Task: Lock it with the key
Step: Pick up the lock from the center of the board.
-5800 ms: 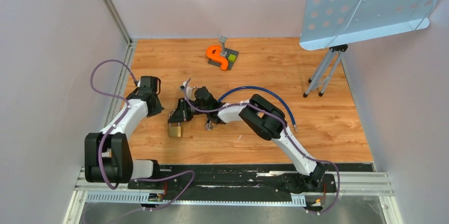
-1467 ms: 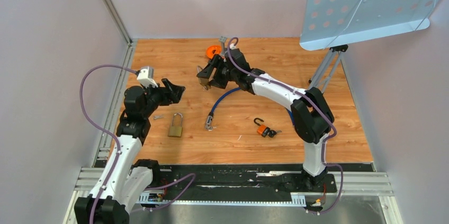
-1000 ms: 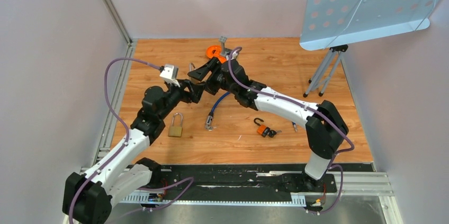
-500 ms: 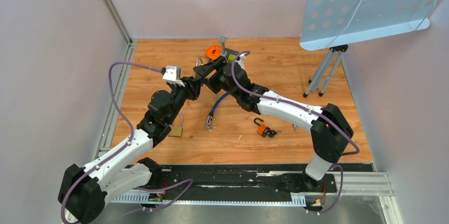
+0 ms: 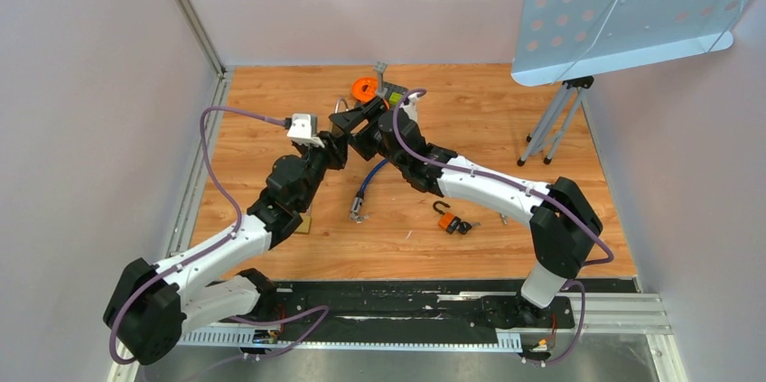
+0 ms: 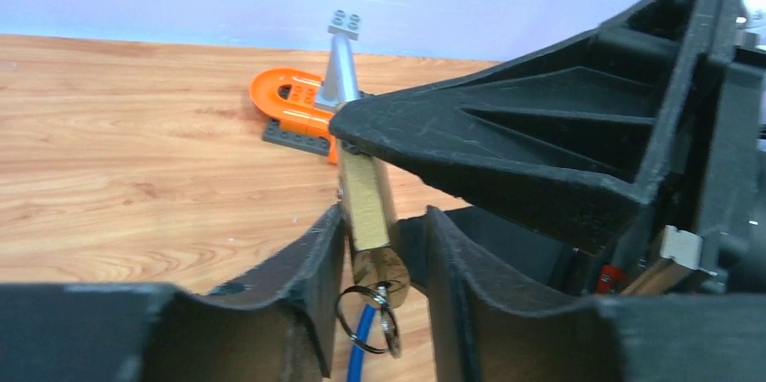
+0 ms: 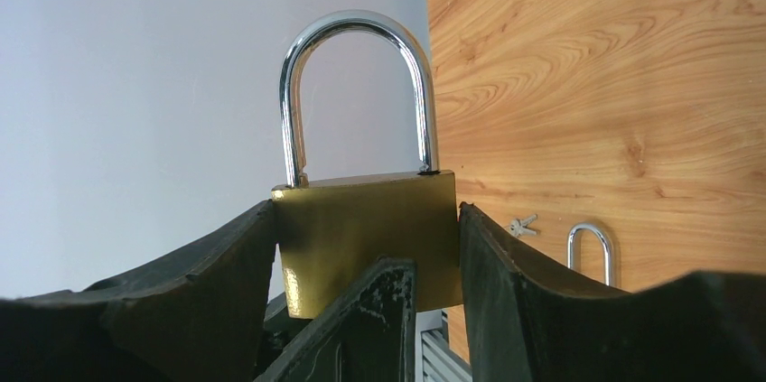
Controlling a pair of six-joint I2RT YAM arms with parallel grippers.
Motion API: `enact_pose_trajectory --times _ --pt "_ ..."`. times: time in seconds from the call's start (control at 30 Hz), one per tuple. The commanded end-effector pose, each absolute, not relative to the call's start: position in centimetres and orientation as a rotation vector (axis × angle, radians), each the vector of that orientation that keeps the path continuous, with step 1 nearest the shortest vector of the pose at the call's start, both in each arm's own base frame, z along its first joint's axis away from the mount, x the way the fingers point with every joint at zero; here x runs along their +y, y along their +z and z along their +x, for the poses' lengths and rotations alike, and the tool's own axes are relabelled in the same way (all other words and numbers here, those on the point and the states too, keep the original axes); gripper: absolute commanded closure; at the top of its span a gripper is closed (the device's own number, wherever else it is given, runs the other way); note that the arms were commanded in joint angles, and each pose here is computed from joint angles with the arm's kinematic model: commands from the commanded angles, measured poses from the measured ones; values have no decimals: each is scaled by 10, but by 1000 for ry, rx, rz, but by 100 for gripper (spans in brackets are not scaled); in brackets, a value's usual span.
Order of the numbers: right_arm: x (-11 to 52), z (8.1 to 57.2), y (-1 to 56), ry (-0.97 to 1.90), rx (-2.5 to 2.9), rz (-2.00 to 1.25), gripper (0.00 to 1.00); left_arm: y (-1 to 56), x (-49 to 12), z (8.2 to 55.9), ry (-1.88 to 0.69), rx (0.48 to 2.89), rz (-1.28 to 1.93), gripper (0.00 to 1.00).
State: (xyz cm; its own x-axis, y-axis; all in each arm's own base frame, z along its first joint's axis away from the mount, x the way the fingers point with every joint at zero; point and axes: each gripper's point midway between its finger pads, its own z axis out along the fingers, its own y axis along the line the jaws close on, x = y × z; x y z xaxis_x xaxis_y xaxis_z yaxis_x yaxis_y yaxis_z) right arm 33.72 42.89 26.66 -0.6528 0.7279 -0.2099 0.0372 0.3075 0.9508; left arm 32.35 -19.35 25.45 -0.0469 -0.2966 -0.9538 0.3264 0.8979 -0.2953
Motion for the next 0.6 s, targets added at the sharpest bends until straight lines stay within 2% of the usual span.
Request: enact_pose_trajectory --times 0.0,0.03,0.07,0.13,0.2,0.3,0.37,0.47,0.57 --pt "433 327 354 1642 1711 681 49 266 -198 325 -539 1487 -4 69" --pt "432 327 352 1635 1713 685 49 265 -199 325 -542 1489 -5 74" --pt "431 327 351 1633 1712 687 48 262 -198 325 -542 1491 -7 86" --pt "428 327 350 1626 1711 693 45 262 -197 324 -539 1488 -10 99" --pt "425 327 347 1613 1714 699 37 262 -194 323 -526 1483 -5 100" --pt "418 326 338 1566 1724 679 16 267 -191 318 -499 1473 43 100" --pt "408 329 330 1515 1729 628 7 272 -189 313 -481 1472 85 100" --pt "386 333 317 1449 1749 552 0 282 -188 303 -466 1491 160 100" --pt "360 334 315 1441 1730 464 0 293 -189 296 -465 1494 235 100"
